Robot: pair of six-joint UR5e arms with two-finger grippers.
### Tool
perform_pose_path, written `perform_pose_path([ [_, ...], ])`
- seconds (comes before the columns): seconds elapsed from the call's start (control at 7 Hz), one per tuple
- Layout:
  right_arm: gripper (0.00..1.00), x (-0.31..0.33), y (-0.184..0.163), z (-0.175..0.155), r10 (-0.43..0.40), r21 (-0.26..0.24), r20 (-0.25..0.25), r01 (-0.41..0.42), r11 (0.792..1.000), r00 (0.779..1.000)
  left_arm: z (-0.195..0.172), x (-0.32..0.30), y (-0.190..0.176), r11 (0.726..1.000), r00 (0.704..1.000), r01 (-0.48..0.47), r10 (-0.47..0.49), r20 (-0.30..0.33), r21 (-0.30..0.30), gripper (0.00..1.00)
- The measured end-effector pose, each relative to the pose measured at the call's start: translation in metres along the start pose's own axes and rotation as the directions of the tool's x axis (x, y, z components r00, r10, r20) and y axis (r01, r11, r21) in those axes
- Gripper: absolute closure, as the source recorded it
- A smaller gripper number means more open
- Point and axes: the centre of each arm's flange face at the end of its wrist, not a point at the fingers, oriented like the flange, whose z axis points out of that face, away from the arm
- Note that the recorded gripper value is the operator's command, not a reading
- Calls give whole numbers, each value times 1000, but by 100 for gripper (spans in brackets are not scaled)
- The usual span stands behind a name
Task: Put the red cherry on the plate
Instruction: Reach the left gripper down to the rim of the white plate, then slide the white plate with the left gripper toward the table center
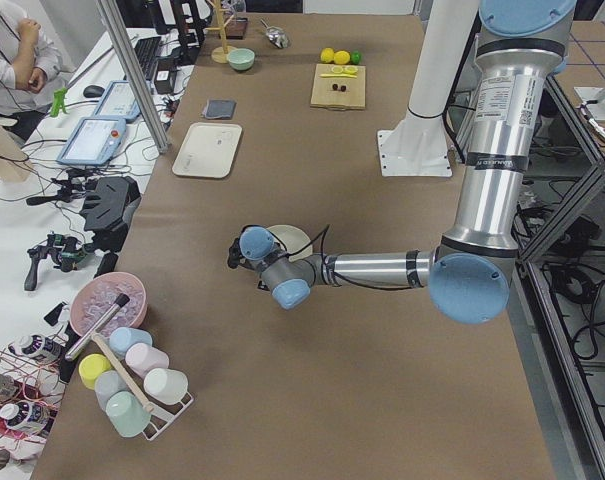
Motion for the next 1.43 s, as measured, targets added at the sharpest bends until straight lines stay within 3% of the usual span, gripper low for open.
perform_pose_path([
  [0.29, 0, 0, 0, 0, 0, 0, 0, 0, 1000, 1000, 5, 7, 2, 1000, 1000, -10, 10, -1, 4, 99],
  [1.14, 0, -1, 0, -1, -2, 2, 0, 2, 1000, 1000, 1, 14, 1, 1000, 1000, -9, 9, -28, -21, 100],
  [1.43, 0, -1, -1, -1, -2, 2, 1, 2, 1000, 1000, -20, 50, -23, 999, 999, 26, -28, -37, -46, 100],
])
